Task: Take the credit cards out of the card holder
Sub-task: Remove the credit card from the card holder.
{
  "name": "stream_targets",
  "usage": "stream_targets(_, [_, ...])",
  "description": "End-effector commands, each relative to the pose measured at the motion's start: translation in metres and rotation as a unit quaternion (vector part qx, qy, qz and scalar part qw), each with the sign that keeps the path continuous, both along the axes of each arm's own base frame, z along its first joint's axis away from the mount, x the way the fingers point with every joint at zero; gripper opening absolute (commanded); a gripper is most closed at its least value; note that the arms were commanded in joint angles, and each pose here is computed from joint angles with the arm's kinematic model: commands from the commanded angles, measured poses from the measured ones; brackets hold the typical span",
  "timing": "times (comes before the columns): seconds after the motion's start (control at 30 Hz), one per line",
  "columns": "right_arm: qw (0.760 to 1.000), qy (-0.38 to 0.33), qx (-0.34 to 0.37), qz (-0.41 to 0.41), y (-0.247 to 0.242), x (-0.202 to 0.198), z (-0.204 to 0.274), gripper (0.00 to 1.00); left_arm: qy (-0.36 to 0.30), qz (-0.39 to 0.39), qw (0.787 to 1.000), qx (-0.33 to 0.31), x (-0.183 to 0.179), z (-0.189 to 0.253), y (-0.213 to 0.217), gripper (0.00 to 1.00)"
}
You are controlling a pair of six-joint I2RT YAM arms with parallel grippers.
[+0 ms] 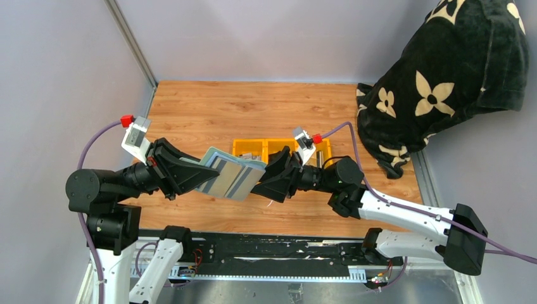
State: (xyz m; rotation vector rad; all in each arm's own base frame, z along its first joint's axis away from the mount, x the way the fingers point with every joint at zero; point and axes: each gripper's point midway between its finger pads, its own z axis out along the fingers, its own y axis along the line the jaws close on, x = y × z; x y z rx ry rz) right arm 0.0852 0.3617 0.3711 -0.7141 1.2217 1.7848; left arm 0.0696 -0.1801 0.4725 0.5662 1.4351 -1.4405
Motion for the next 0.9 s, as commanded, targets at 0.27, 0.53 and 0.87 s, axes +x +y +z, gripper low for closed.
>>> stream_targets(0.27, [0.999,-0.026,0.042,0.012,-0.002,-0.014,0.036,0.52,-0.029,-0.007,1.0,-0.005,-0.016,0.013,0.001,0.0])
stream_targets(0.53, [0.994,-0.065,0.061,0.059,-0.007,-0.045,0.049,0.61,-0.034,0.003,0.999,0.004,-0.013,0.009,0.002,0.0])
stream_targets(0.87, [0.997,-0.076,0.02,0.009,0.017,-0.052,0.071,0.52,-0.037,0.019,0.999,0.02,-0.012,-0.005,0.004,0.0])
